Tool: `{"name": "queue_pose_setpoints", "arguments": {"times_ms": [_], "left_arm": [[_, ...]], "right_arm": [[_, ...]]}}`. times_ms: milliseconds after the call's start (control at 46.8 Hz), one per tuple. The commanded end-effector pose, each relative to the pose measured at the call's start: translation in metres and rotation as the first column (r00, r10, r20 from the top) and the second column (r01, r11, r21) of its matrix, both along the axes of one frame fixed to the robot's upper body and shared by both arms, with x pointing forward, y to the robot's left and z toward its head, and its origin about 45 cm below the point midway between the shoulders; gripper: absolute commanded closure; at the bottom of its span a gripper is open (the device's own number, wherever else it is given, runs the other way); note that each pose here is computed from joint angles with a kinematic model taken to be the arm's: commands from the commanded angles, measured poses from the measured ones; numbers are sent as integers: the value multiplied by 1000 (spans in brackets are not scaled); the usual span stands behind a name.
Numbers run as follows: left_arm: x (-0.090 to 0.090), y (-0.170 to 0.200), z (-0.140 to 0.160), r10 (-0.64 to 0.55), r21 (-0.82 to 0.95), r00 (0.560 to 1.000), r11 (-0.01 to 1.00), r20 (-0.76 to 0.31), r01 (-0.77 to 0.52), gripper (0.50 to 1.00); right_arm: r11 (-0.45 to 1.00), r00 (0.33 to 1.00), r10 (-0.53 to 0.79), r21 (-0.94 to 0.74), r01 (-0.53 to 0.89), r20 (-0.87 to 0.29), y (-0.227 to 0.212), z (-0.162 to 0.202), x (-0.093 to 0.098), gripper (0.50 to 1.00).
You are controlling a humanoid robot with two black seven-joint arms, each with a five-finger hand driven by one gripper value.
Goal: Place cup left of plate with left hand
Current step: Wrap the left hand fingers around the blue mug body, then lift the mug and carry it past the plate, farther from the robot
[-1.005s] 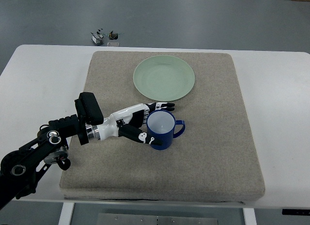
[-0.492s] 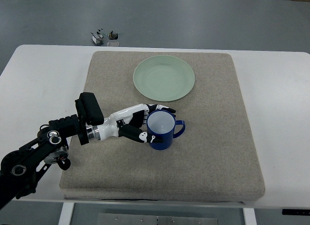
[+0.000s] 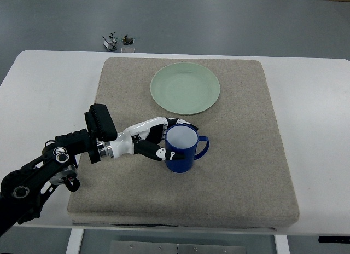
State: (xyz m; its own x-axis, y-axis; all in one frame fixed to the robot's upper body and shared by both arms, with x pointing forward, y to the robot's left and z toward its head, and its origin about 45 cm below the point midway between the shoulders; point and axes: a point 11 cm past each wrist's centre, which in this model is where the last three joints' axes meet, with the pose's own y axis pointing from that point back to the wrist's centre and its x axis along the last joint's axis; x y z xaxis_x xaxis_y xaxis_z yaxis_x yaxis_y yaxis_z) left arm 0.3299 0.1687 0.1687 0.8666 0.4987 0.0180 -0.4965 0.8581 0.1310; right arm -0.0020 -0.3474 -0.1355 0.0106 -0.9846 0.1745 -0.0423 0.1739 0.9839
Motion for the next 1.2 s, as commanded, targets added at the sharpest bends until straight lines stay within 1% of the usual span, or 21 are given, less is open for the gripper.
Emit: {"name": "queue_pose_setpoints", "arguments": {"times_ms": [0, 43, 107, 128, 406, 577, 791, 941, 1090, 1176], "left_arm": [[1, 0, 3, 2, -9, 1000, 1000, 5, -2, 911], [5, 1, 8, 8, -18, 1000, 1000, 16, -8, 924], [10, 1, 15, 13, -25, 999, 1000, 33, -12, 992], [11, 2, 18, 15, -28, 999, 1000, 37, -14, 1000], [50, 32, 66, 129, -80, 980, 990, 151, -118, 1000], [78, 70, 81, 256, -104, 952, 965, 168, -242, 1000], [105, 111, 74, 378, -89, 917, 925, 124, -369, 1000], [111, 123, 65, 421, -86, 901, 906, 102, -414, 1000], [117, 134, 57, 525, -62, 843, 851, 119, -521, 1000], [118, 139, 50, 559, -53, 821, 829, 112, -557, 1000]], "right_arm": [[1000, 1000, 0, 0, 0, 0, 0, 0, 0, 566], [1000, 1000, 0, 0, 0, 0, 0, 0, 0, 566], [1000, 1000, 0, 0, 0, 0, 0, 0, 0, 566], [1000, 1000, 0, 0, 0, 0, 0, 0, 0, 566], [1000, 1000, 0, 0, 0, 0, 0, 0, 0, 566], [1000, 1000, -1, 0, 1, 0, 0, 0, 0, 566], [1000, 1000, 0, 0, 0, 0, 0, 0, 0, 566], [1000, 1000, 0, 0, 0, 0, 0, 0, 0, 566], [1000, 1000, 0, 0, 0, 0, 0, 0, 0, 566], [1000, 1000, 0, 0, 0, 0, 0, 0, 0, 566]]}}
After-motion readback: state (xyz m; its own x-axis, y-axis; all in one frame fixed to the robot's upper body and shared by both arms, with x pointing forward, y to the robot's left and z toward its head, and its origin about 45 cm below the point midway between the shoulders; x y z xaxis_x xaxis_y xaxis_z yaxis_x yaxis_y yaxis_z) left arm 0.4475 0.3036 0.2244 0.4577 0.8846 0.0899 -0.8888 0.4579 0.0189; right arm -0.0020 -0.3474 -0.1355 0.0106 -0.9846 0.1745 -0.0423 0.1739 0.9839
